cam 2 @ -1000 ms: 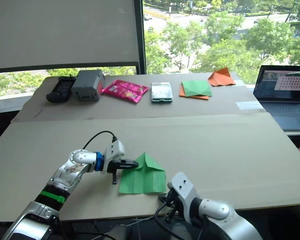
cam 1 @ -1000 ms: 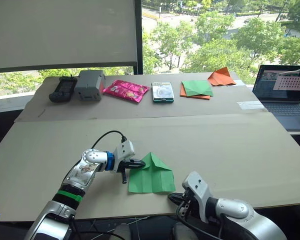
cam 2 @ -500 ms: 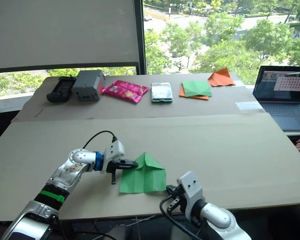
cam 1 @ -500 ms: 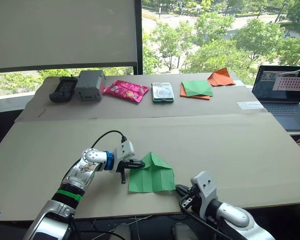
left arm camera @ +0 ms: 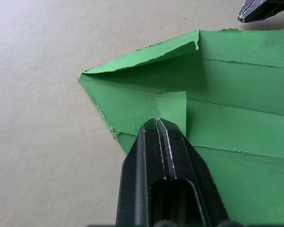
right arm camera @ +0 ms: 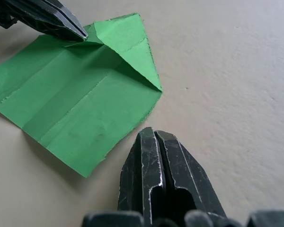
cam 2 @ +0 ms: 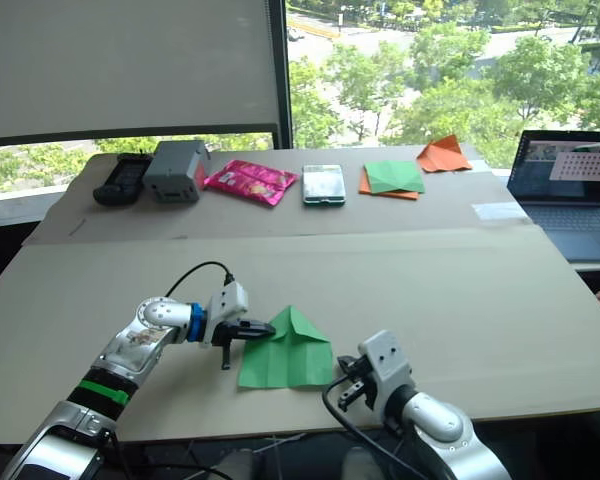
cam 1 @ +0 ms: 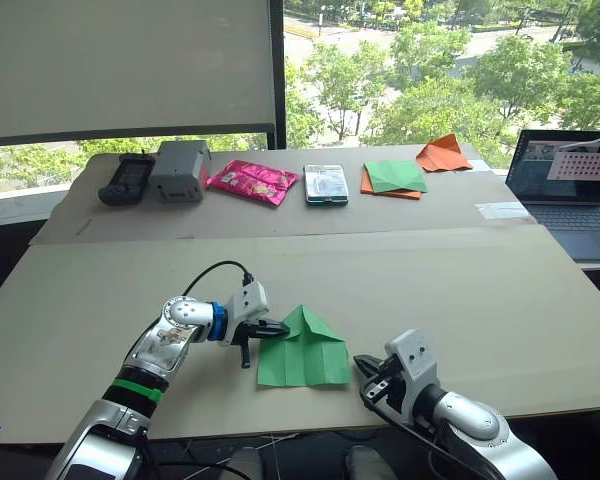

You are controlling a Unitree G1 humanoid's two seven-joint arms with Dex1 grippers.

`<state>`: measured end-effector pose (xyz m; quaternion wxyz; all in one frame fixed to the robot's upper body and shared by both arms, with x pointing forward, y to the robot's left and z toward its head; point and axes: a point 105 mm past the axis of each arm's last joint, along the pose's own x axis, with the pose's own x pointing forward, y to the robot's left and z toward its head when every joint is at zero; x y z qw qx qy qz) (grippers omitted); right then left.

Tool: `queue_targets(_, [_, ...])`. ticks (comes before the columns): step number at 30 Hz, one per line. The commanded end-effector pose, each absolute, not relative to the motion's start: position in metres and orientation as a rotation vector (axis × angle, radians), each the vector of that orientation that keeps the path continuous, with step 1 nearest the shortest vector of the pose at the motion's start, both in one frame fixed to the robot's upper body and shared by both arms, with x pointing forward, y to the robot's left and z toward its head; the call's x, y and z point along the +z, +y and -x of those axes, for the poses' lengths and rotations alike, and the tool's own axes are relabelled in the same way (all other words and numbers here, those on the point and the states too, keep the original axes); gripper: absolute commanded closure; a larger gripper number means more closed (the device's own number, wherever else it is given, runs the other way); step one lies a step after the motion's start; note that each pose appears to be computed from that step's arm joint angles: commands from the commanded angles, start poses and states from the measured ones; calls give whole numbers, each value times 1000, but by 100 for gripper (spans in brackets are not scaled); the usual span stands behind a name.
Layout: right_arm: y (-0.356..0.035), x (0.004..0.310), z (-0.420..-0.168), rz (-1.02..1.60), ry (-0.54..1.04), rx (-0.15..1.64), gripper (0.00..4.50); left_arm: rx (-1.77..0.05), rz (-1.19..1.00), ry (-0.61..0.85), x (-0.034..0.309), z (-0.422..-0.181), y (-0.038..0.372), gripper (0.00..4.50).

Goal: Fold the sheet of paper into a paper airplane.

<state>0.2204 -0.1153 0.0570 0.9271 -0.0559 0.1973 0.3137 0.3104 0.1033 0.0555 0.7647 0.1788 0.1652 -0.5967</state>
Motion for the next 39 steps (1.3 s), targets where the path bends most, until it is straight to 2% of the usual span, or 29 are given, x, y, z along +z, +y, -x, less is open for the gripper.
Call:
queue_targets(1, [-98, 81, -194, 71, 378, 835, 450, -1268, -406, 471, 33, -306, 114, 448])
queue_targets(3, [-87, 85, -178, 45, 400, 941, 450, -1268, -406, 473, 33, -306, 114, 448])
queue_targets(5, [-82, 83, -173, 25, 422, 973, 450, -1270, -407, 475, 32, -305, 114, 448])
queue_targets(10, [-85, 65, -188, 54, 458, 920, 450, -1259, -408, 479, 33, -305, 116, 448])
queue_targets(19, [-80, 48, -189, -16, 487, 926, 450, -1243, -410, 485, 34, -304, 122, 448])
queue_targets(27, [-91, 46, -208, -52, 371, 780, 450, -1236, -414, 490, 36, -305, 125, 448])
queue_targets(31, [-89, 57, -211, -85, 298, 784, 450, -1234, -416, 487, 38, -306, 126, 448])
queue_targets(39, [-92, 60, -219, -82, 255, 761, 450, -1233, -421, 486, 38, -307, 127, 448])
